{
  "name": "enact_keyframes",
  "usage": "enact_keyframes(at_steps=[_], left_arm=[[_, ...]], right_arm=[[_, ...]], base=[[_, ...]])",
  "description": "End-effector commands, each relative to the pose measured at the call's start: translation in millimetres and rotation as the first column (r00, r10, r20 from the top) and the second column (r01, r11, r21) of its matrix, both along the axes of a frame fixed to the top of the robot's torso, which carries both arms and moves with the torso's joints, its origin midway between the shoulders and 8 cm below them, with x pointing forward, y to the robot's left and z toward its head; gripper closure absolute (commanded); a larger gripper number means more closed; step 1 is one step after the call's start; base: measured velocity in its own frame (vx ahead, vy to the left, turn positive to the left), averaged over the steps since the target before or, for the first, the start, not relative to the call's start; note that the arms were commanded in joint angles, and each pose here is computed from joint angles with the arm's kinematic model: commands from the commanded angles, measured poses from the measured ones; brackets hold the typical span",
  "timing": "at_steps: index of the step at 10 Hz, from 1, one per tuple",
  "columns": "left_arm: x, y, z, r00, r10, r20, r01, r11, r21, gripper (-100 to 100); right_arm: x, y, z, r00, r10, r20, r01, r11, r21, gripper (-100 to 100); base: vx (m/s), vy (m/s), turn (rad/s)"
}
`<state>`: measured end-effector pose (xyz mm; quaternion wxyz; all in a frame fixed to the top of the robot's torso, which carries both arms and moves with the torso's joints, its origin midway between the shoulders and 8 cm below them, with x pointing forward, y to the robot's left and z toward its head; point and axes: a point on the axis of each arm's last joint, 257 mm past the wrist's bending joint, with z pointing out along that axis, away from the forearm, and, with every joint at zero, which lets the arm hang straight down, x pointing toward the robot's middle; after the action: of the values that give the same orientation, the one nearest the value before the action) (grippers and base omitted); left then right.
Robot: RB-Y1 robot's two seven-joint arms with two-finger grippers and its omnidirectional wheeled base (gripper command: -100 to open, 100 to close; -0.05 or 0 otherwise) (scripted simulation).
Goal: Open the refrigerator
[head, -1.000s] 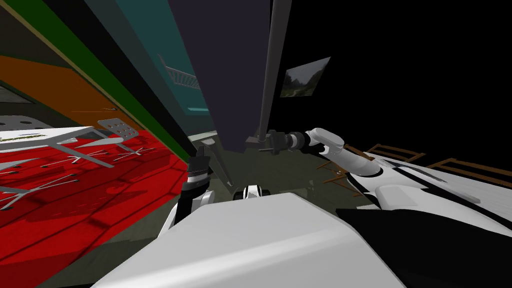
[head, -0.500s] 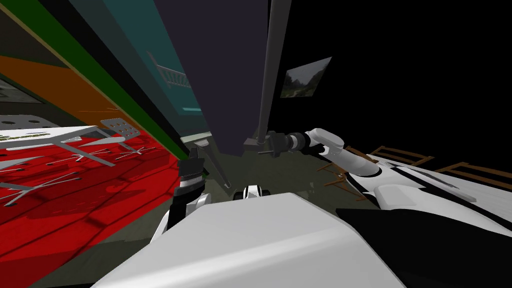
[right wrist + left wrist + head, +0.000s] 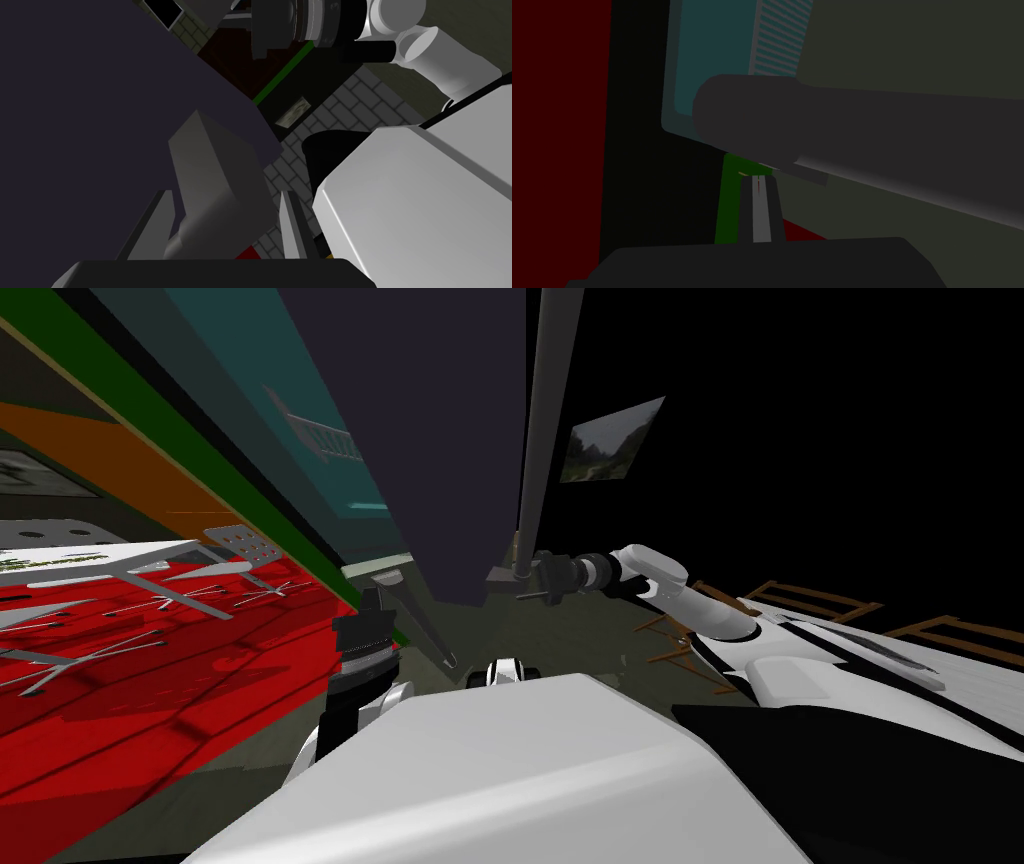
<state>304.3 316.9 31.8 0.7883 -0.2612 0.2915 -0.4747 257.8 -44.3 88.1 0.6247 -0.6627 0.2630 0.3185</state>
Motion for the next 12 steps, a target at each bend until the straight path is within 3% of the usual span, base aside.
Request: enact_keyframes(at_steps=[1,3,6,11,12], left_arm=[[-3.7,3.6,2.0,0.9999,0.011,0.007,-0.011,0.9999,0.001,0],[-10.6,12.5,1.8,0.9993,0.036,0.011,-0.036,0.9993,0.001,0],[-21.4,24.0,3.7,0.9973,0.071,0.021,-0.071,0.9975,0.003,0],[-40.8,43.4,5.2,0.9919,0.124,0.028,-0.125,0.9919,0.026,0],[-43.7,46.4,5.2,0.9908,0.132,0.029,-0.133,0.9907,0.029,0]], right_arm=[[-23.0,5,4.3,0.997,0.068,0.022,-0.068,0.998,0.002,100],[-23.0,5,4.3,0.997,0.068,0.022,-0.068,0.998,0.002,100],[-43.9,8,4.5,0.991,0.131,0.025,-0.132,0.991,0.001,100],[-43.9,8,4.5,0.991,0.131,0.025,-0.132,0.991,0.001,100],[-29.7,6,2.1,0.996,0.091,0.002,-0.091,0.996,0.001,100]], base=[[0.051,-0.144,0.095],[0.02,-0.051,-0.02],[0.02,-0.147,0.063],[0.022,-0.046,-0.003],[-0.007,0.035,0.09]])
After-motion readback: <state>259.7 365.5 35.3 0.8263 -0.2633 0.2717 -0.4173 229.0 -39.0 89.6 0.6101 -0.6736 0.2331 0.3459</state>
